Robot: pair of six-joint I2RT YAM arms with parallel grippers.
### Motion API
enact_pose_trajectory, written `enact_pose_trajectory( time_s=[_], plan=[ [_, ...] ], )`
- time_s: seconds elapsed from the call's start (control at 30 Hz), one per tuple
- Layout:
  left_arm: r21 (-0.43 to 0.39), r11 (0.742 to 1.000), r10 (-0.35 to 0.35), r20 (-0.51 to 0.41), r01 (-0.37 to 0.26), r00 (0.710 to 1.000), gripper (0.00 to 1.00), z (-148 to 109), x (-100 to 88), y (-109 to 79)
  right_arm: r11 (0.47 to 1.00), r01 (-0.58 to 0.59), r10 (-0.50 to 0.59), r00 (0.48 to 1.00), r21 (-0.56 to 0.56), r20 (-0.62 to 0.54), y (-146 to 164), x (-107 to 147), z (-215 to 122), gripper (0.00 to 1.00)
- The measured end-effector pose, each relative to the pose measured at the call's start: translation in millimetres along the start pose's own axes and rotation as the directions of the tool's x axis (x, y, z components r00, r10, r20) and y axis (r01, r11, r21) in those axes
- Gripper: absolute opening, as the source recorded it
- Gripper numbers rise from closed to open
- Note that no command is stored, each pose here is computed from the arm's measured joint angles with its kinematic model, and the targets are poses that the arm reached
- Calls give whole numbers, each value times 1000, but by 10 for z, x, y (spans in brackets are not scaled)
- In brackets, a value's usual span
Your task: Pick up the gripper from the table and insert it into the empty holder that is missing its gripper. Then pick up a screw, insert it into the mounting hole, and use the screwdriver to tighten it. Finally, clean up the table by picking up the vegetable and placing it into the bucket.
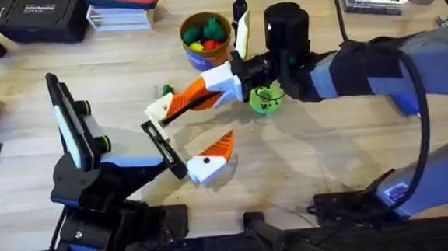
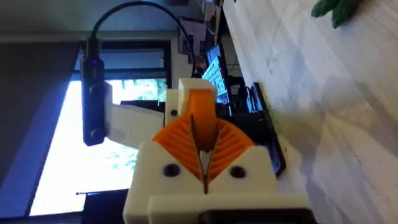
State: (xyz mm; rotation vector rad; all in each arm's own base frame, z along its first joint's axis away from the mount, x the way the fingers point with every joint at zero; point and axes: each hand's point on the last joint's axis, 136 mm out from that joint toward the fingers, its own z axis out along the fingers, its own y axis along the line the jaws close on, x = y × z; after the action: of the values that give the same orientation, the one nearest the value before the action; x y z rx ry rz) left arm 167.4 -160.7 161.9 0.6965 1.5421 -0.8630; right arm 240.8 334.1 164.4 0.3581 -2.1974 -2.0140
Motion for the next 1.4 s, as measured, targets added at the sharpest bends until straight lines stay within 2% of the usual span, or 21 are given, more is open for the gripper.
enact_pose_trajectory(
  time_s=[0.7, 0.9, 1.07, 1.23, 1.4],
  plan=[
    [-34, 999, 0, 4, 0, 1000, 986, -4, -8, 61, 1000, 12, -12, 999, 16, 34, -3, -57, 55, 18],
    [-35, 999, 1, 4, -1, 1000, 986, -4, -8, 62, 1000, 10, -11, 999, 19, 39, -7, -67, 55, 103],
    [-32, 999, 1, 4, -1, 1000, 986, -4, -8, 57, 1000, 9, -10, 999, 18, 38, -7, -69, 44, 118],
    [-21, 1000, 9, 3, -9, 1000, 985, -3, -7, 38, 1000, 7, -7, 999, 16, 36, -8, -68, 28, 188],
    [65, 998, 21, -6, -20, 1000, 986, 3, 13, -120, 1000, 5, -6, 999, 21, 41, -28, -76, 36, 315]
  ],
)
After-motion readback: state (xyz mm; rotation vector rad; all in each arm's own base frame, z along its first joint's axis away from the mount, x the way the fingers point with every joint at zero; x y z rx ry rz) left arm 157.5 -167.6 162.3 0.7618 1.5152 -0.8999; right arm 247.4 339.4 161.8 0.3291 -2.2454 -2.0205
